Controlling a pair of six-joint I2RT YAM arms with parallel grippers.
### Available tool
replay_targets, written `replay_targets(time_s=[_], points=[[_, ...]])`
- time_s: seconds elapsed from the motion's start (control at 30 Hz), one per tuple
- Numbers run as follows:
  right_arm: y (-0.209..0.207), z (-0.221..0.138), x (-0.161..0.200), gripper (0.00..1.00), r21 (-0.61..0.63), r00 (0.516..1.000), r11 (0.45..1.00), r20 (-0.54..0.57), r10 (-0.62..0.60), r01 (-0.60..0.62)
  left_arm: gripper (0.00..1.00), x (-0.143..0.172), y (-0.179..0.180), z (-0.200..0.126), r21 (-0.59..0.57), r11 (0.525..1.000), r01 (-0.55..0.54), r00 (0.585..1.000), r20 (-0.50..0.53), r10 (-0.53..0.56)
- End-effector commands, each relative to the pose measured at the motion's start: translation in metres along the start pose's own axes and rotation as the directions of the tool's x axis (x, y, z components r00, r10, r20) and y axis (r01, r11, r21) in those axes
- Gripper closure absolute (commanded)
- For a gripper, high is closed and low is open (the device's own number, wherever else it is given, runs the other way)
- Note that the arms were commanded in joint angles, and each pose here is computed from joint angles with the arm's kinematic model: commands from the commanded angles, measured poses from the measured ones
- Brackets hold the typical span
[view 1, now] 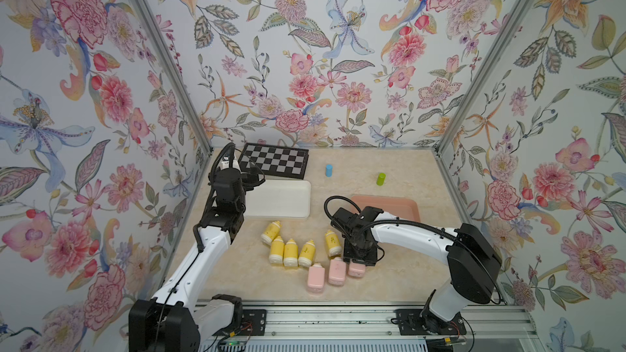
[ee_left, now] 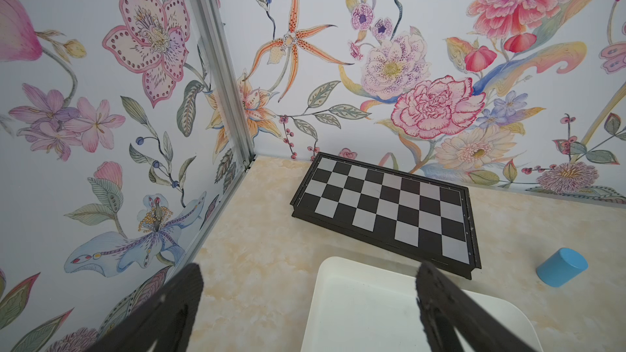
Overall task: Place the pencil sharpeners by color into the storage box
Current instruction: Pick up the pencil sharpener from the center of the board, then place the pencil sharpener in the storage box.
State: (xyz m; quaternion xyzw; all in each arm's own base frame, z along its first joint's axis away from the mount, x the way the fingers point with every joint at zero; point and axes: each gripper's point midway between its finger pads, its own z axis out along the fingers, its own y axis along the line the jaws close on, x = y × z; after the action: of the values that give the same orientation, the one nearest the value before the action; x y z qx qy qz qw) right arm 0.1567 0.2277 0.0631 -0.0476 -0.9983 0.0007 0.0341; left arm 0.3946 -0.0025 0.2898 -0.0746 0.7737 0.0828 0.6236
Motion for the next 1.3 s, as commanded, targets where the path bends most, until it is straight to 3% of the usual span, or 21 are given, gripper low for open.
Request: replay_targets(time_s=[0.0,0.67,1.27], points=[[-0.009,-0.005,0.014,0.56,0.016,0.998,0.998,-0.036,-0.056,0.056,0.01,-0.007,-0.005,-0.003,0.027,1.000,0.003,1.000,0.026,-0.004],[-0.024,-0.039,0.007,0.59,0.033,0.973,0.973,-0.001,-0.229,0.229,0.00,-0.007,-0.003,-0.005,0.014,1.000,-0.005,1.000,0.025,0.005],[-0.056,-0.093,-0.005,0.59,0.061,0.959,0.960,0.060,-0.275,0.272,0.00,-0.012,-0.002,-0.009,0.018,1.000,0.002,0.999,0.041,-0.003]])
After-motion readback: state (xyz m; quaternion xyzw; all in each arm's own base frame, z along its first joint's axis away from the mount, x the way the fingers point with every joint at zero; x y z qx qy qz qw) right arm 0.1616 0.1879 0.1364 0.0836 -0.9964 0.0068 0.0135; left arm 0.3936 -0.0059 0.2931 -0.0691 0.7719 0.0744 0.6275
